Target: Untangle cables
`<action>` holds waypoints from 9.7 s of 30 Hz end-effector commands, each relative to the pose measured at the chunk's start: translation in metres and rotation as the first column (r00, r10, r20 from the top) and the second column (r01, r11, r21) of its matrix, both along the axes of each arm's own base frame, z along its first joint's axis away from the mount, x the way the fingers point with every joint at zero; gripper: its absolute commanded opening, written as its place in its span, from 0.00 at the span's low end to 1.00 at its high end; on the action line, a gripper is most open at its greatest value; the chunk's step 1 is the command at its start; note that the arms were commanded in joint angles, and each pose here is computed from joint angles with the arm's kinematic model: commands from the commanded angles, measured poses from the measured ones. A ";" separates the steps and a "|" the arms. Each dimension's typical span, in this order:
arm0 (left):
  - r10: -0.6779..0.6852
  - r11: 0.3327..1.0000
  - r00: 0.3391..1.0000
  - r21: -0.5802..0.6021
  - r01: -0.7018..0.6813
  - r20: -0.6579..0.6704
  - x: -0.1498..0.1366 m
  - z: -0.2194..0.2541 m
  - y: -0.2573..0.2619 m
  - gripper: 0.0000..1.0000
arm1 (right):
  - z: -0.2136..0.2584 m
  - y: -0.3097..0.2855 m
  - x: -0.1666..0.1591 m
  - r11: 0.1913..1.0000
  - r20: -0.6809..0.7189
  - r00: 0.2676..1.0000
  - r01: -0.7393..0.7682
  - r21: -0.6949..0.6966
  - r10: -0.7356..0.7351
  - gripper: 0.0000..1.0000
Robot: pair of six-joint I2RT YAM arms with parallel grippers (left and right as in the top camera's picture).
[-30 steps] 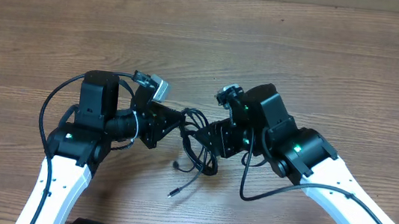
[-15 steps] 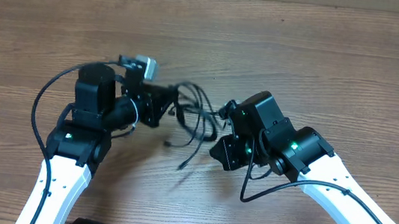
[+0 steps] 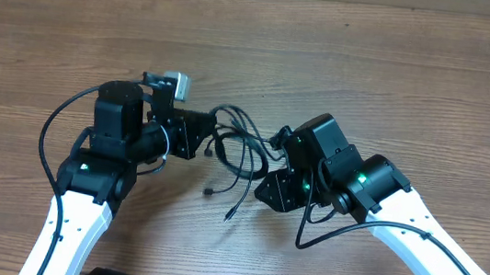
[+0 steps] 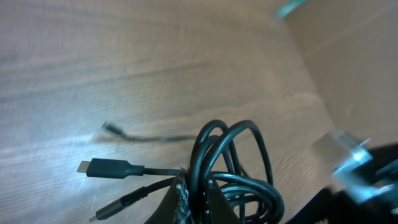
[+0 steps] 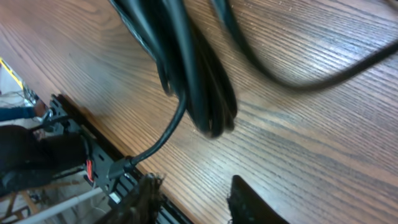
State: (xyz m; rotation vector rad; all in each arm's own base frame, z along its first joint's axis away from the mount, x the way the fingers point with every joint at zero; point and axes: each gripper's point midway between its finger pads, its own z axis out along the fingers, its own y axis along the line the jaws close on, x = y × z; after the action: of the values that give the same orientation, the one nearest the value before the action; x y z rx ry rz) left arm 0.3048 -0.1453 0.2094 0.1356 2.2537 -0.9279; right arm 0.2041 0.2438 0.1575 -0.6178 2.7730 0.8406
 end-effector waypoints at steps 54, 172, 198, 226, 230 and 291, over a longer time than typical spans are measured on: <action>-0.420 0.868 0.890 -0.208 0.452 0.179 -0.055 0.051 -0.049 0.04 | 0.045 0.031 0.030 0.932 0.348 0.875 -0.361 0.007 0.336 0.41; -0.191 0.944 0.975 -0.251 0.214 0.112 -0.016 0.059 -0.036 0.04 | 0.094 -0.011 0.004 0.858 0.237 0.926 -0.366 0.362 0.295 0.04; -0.187 0.946 0.982 -0.264 0.187 0.025 -0.022 0.047 -0.036 0.04 | 0.117 -0.088 0.032 0.894 0.211 0.977 -0.095 0.437 0.000 0.55; -0.563 0.672 0.734 -0.306 0.674 0.381 -0.083 0.116 -0.061 0.04 | 0.110 -0.065 0.038 0.916 0.367 0.921 -0.252 0.312 0.129 0.61; -0.562 0.673 0.734 -0.306 0.674 0.381 -0.083 0.116 -0.061 0.04 | 0.089 -0.078 0.027 0.955 0.264 0.957 -0.187 0.230 0.123 0.61; -0.403 0.721 0.896 -0.669 0.183 -0.189 -0.054 0.122 -0.059 0.04 | 0.056 0.012 0.064 0.815 0.373 0.868 -0.459 0.353 0.328 0.43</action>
State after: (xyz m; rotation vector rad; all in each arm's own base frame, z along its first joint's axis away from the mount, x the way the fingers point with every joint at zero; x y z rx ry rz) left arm 0.2580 -0.2046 0.3245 -0.0149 2.0974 -1.9648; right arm 0.2696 0.2530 0.2064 -1.1397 2.1434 1.2500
